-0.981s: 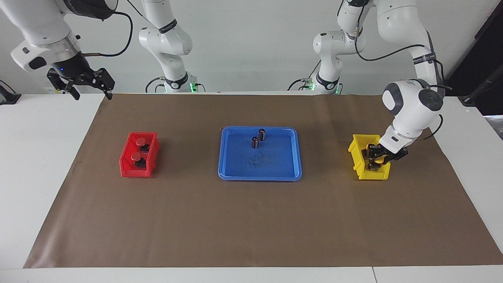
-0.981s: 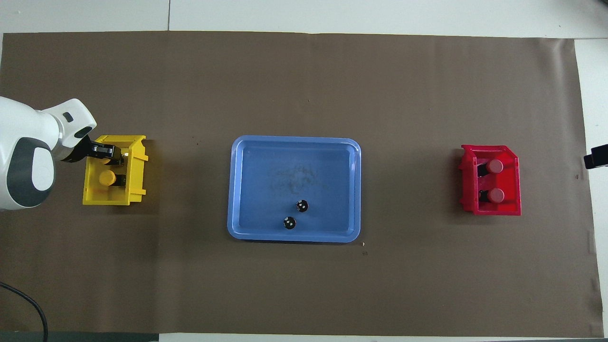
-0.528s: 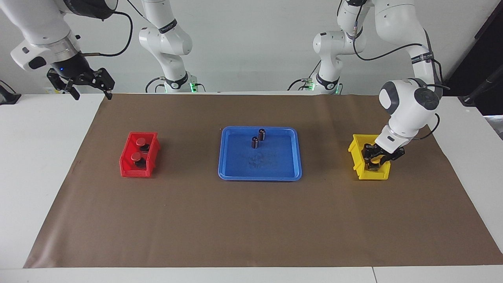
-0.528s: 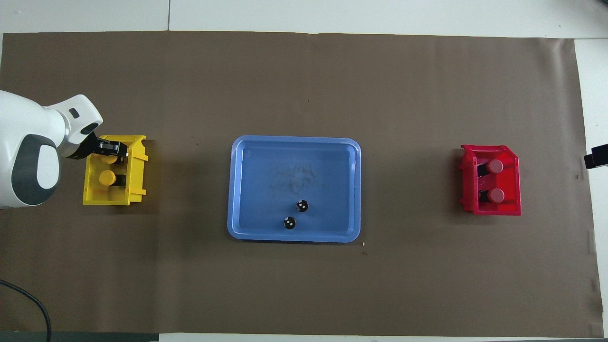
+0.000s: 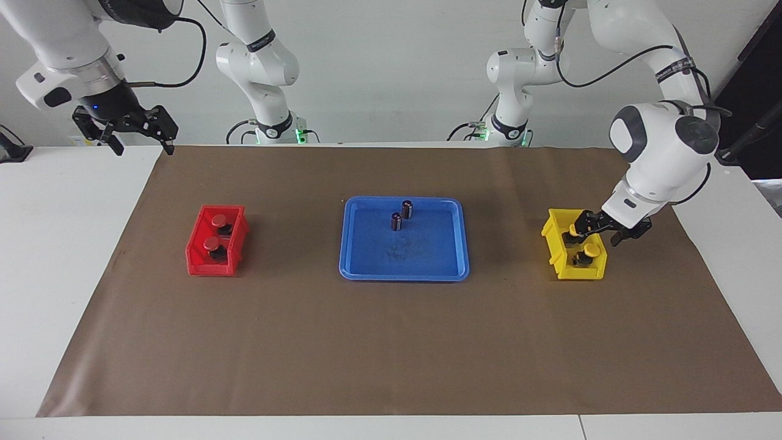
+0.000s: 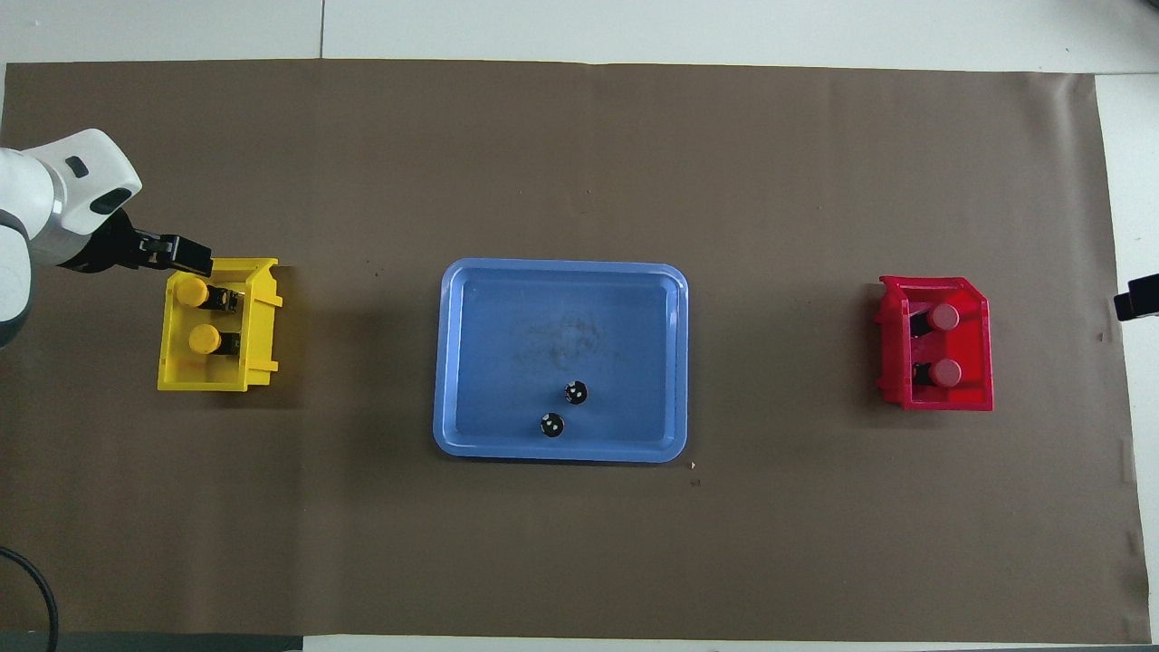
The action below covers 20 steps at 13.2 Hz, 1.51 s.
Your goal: Sort red and yellow buttons by color
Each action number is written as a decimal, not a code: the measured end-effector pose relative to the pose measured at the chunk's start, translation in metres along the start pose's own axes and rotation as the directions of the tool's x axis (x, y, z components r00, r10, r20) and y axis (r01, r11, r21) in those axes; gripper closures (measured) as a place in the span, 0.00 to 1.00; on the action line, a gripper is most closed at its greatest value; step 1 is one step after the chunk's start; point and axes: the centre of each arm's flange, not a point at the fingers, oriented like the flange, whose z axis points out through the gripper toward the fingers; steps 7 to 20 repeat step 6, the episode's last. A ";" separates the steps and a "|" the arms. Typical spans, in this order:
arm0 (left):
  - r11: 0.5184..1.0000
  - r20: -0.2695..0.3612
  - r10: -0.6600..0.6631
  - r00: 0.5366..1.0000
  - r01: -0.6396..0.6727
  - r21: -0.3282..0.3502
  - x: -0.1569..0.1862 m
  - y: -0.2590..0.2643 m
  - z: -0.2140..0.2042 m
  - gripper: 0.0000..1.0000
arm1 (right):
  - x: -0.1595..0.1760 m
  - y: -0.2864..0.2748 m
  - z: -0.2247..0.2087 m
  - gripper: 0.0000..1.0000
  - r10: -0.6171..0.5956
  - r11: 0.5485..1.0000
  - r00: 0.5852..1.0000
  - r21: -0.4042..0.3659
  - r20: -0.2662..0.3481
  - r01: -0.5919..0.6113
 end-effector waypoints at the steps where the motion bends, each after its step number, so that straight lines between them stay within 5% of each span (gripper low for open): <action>1: 1.000 -0.022 0.006 1.000 -0.006 0.003 0.001 0.003 -0.021 0.00 | 0.000 0.000 0.000 0.00 0.000 1.000 1.000 0.000 0.000 0.000; 6: 1.000 -0.040 0.022 0.999 -0.022 0.003 -0.032 0.018 -0.133 0.00 | 0.000 0.000 0.000 0.00 0.000 1.000 1.000 0.000 0.000 0.000; 20: 1.000 -0.040 0.022 0.999 -0.022 0.003 -0.032 0.018 -0.133 0.00 | 0.000 0.000 0.000 0.00 0.000 1.000 1.000 0.000 0.000 0.000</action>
